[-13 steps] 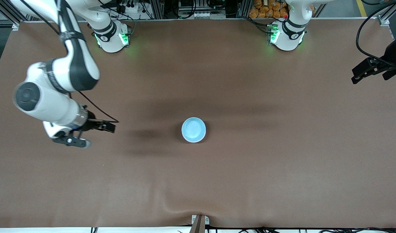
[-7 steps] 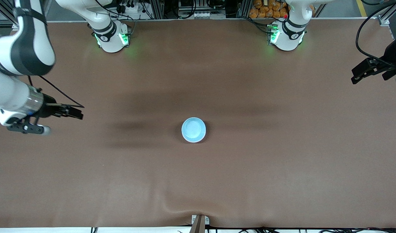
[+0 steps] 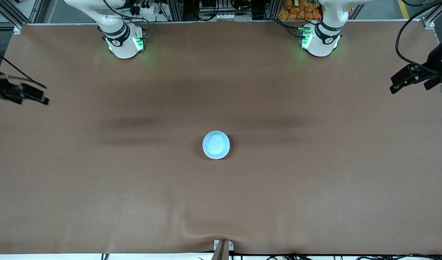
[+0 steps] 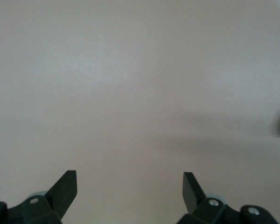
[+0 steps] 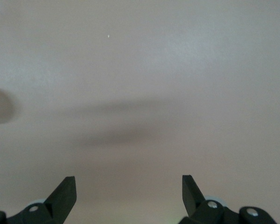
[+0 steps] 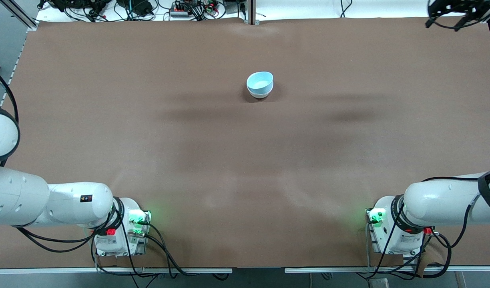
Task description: Stack pink and blue bowls on white bowl
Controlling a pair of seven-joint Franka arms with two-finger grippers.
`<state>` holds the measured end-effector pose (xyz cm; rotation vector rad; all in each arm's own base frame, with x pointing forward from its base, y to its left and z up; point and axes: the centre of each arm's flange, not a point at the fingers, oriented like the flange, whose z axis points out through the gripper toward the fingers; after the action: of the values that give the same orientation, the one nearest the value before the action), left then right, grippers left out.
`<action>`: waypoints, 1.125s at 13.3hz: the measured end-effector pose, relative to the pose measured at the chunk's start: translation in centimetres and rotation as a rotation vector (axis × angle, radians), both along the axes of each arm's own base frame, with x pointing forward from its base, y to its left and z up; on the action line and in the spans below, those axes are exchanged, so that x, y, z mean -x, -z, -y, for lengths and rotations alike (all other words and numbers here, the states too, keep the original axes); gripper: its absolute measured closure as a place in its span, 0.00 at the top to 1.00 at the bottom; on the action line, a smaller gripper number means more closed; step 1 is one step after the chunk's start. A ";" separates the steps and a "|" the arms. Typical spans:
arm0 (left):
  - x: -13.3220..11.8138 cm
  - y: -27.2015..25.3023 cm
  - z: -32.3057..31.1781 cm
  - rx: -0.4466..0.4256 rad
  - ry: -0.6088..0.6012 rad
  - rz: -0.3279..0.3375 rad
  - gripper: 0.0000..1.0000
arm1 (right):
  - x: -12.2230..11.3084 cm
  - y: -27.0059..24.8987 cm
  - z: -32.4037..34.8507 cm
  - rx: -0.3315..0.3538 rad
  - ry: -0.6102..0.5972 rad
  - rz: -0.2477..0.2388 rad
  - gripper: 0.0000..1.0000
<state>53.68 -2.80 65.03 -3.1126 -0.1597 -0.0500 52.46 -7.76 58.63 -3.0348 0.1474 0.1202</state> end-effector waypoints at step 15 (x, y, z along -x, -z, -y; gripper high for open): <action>-0.5 1.4 -3.4 0.003 -0.022 -0.033 1.00 | 0.9 -3.0 -1.6 0.078 -0.007 -0.032 1.00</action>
<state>54.21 0.65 63.59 -3.1121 -0.1933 0.0026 51.59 -6.13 61.63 -3.1123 0.1478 0.1680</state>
